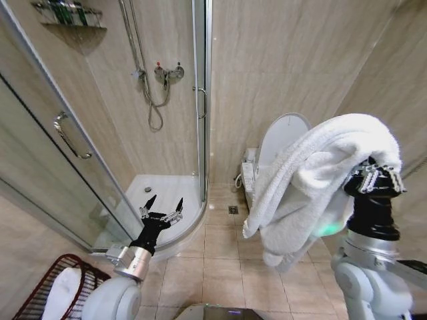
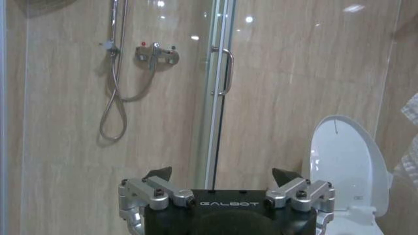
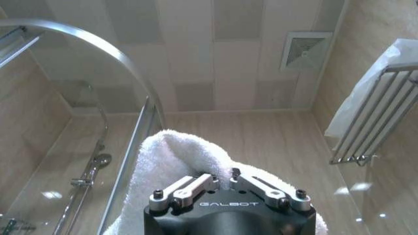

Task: Discard the used towel into the hamper.

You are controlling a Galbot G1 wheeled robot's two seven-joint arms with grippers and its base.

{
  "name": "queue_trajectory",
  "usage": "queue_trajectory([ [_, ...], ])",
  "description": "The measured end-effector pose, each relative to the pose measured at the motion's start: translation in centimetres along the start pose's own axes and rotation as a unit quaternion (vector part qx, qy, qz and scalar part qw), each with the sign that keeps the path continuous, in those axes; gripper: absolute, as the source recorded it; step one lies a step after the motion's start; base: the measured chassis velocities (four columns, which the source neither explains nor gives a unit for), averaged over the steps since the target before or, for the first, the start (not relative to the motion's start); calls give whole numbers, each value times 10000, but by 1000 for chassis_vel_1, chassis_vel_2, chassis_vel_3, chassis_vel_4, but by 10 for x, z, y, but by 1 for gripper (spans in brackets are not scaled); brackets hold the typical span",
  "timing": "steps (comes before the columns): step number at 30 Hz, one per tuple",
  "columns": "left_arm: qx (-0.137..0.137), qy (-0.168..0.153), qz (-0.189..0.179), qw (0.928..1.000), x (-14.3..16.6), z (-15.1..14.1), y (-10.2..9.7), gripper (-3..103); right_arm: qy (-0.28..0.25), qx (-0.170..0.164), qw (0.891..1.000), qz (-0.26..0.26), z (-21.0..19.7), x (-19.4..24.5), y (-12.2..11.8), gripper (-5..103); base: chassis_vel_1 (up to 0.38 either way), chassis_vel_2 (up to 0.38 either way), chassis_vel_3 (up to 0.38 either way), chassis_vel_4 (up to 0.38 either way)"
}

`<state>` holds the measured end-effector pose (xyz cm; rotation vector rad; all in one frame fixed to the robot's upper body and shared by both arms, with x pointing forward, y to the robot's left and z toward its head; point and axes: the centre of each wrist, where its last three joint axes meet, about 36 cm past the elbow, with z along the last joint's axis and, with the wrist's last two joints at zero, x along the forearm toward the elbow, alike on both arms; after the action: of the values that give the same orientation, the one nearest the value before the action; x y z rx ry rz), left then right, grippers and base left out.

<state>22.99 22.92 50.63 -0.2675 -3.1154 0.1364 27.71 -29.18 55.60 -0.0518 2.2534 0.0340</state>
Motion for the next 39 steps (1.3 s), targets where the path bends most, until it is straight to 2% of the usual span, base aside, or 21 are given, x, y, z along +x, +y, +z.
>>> queue_trajectory([
  [5, 0, -1, 0, 10000, 0, 0, 0, 100, 32, 10, 9999, -145, -3, 0, 0, 3, 0, 0, 0, 0],
  [39, 0, 0, 0, 10000, 0, 0, 0, 100, -19, -54, 10000, 54, -11, 6, 7, 3, 0, 0, 0, 0],
])
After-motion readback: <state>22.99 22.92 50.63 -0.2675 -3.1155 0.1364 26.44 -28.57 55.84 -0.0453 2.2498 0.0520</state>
